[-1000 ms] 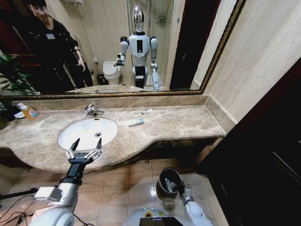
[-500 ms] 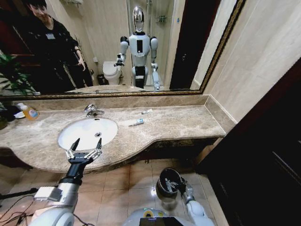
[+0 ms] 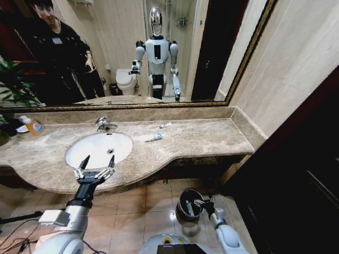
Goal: Pick up the trash from the sink and place it in the trash bin.
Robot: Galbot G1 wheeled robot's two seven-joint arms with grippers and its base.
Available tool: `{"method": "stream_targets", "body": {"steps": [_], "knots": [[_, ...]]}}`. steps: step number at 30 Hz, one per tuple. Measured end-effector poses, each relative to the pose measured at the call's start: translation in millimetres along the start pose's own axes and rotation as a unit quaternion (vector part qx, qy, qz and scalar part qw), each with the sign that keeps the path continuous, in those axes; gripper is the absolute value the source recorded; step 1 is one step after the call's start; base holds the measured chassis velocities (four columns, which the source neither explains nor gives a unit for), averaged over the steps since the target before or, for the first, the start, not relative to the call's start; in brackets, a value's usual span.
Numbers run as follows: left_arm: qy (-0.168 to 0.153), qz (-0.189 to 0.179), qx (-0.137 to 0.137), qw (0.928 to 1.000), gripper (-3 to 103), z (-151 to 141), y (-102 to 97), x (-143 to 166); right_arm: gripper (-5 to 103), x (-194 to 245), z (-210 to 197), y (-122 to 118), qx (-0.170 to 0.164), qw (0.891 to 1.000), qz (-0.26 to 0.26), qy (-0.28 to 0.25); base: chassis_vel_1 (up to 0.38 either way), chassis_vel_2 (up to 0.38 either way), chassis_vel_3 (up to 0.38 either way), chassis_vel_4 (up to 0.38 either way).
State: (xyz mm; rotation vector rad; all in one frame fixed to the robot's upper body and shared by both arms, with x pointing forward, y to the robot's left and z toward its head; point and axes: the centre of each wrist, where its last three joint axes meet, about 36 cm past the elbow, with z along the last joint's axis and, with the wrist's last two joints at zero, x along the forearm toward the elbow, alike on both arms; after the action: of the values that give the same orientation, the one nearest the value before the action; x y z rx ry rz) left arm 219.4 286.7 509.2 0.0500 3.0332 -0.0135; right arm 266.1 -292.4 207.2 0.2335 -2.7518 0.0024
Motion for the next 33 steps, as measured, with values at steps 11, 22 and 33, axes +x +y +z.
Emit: {"method": "stream_targets", "body": {"steps": [11, 22, 33], "knots": [[0.000, 0.000, 0.000, 1.0000, 100, 0.0, 0.0, 0.0, 100, 51.7, -105.9, -12.7, 0.024, 0.977, -0.100, -0.188, 0.000, 0.000, 0.000, 0.000], [0.000, 0.000, 0.000, 1.0000, 100, 0.0, 0.0, 0.0, 100, 6.7, -232.0, -22.5, 0.056, 0.947, -0.242, -0.203, 0.000, 0.000, 0.000, 0.000], [0.000, 0.000, 0.000, 1.0000, 100, 0.0, 0.0, 0.0, 100, -63.1, -286.8, -30.9, 0.103, 0.919, -0.353, -0.141, 0.000, 0.000, 0.000, 0.000]]}}
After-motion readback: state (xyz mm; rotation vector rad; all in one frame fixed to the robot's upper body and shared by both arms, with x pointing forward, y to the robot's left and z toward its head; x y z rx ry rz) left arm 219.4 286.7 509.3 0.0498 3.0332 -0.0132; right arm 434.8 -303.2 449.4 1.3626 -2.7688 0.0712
